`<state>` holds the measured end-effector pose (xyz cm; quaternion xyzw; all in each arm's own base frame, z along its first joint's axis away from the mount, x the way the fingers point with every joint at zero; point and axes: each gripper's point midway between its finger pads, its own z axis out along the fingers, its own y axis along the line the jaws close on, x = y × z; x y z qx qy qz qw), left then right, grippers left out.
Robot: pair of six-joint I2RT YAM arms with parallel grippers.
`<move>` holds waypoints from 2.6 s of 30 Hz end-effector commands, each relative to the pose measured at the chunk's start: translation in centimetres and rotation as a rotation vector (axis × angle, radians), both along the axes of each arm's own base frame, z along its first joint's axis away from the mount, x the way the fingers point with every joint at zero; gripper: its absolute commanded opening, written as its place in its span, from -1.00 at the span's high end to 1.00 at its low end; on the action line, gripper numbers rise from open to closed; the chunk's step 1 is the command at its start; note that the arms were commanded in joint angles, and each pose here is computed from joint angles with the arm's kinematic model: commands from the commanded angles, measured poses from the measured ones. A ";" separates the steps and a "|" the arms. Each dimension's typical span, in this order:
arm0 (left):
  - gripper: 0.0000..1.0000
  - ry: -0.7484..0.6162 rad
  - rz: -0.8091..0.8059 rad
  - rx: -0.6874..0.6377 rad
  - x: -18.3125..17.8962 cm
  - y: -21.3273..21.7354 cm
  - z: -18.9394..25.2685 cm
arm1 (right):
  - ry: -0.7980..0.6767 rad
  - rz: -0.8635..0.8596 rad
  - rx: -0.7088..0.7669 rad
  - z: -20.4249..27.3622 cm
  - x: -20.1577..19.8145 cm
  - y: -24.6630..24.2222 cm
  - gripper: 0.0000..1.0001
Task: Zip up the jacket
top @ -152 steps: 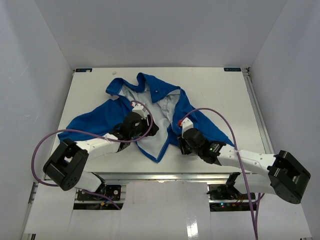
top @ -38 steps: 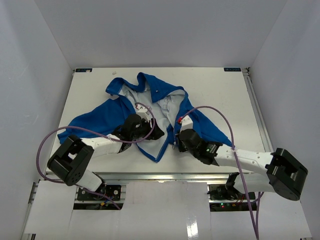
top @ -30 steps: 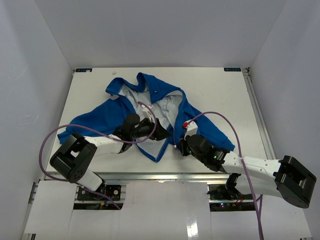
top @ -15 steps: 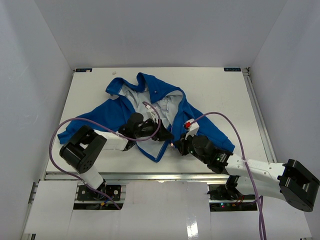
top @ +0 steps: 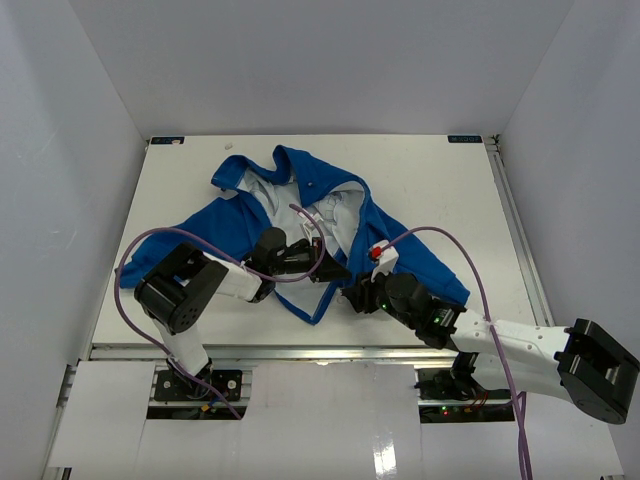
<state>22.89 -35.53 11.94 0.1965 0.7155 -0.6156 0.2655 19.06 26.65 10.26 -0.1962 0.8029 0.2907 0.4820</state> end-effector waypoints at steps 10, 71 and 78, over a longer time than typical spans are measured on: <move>1.00 -0.108 -0.142 -0.117 -2.4 -0.2 2.9 | -0.039 0.045 0.101 2.4 0.3 -0.2 -0.10; 1.00 -0.114 -0.043 -0.119 -1.0 -0.1 3.1 | -0.006 0.222 0.110 -0.2 -1.4 0.5 0.36; 1.00 -0.118 -0.031 -0.111 -0.8 -0.1 3.1 | 0.003 0.233 0.101 -0.5 -1.7 0.7 0.29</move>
